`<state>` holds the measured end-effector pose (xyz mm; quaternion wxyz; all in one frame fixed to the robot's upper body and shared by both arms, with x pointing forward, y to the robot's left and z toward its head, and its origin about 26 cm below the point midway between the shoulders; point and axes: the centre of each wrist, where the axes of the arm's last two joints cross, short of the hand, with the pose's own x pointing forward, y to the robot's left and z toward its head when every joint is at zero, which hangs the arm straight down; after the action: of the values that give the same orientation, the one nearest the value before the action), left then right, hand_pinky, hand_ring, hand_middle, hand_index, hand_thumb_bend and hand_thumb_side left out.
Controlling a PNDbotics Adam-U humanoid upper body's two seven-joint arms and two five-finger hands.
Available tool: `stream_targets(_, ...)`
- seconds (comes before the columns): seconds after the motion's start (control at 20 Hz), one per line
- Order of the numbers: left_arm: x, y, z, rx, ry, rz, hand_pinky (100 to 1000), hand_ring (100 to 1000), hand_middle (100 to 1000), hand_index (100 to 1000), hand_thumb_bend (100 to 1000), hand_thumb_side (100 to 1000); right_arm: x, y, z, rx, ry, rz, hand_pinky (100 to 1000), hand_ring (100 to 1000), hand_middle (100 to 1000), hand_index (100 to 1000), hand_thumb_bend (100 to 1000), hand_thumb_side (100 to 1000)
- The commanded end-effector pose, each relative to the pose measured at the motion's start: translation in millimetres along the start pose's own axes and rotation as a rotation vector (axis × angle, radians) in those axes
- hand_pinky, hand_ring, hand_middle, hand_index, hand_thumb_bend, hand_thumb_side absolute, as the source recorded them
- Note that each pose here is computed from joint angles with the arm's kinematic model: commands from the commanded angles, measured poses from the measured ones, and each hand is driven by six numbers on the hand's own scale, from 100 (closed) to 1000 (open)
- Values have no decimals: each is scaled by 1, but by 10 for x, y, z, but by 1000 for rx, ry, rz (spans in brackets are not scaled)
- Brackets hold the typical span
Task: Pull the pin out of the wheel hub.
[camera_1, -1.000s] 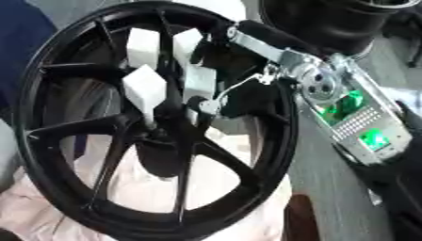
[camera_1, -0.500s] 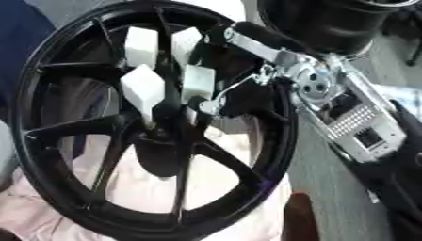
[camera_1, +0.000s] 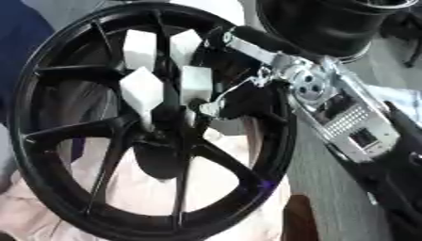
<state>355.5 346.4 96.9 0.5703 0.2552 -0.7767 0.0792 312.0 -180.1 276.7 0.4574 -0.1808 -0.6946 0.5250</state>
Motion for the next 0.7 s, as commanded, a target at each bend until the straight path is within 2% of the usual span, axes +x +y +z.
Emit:
stream_targets(0.05,107,27,-60,-1,-37,4,548,582,474,667,100,871,-22,-58,17,-18,12,22,696,735,567,681,414,100)
stream_targets(0.45,107,25,-59,-2,-35,4,548,582,474,667,100,870,15,-92,39,-51,-3,-17,674,702,496,622,398,100)
stream_targets(0.7,104,22,-58,-2,-33,3,549,582,474,667,100,870,47,-111,61,-66,-12,-60,654,660,413,553,382,100)
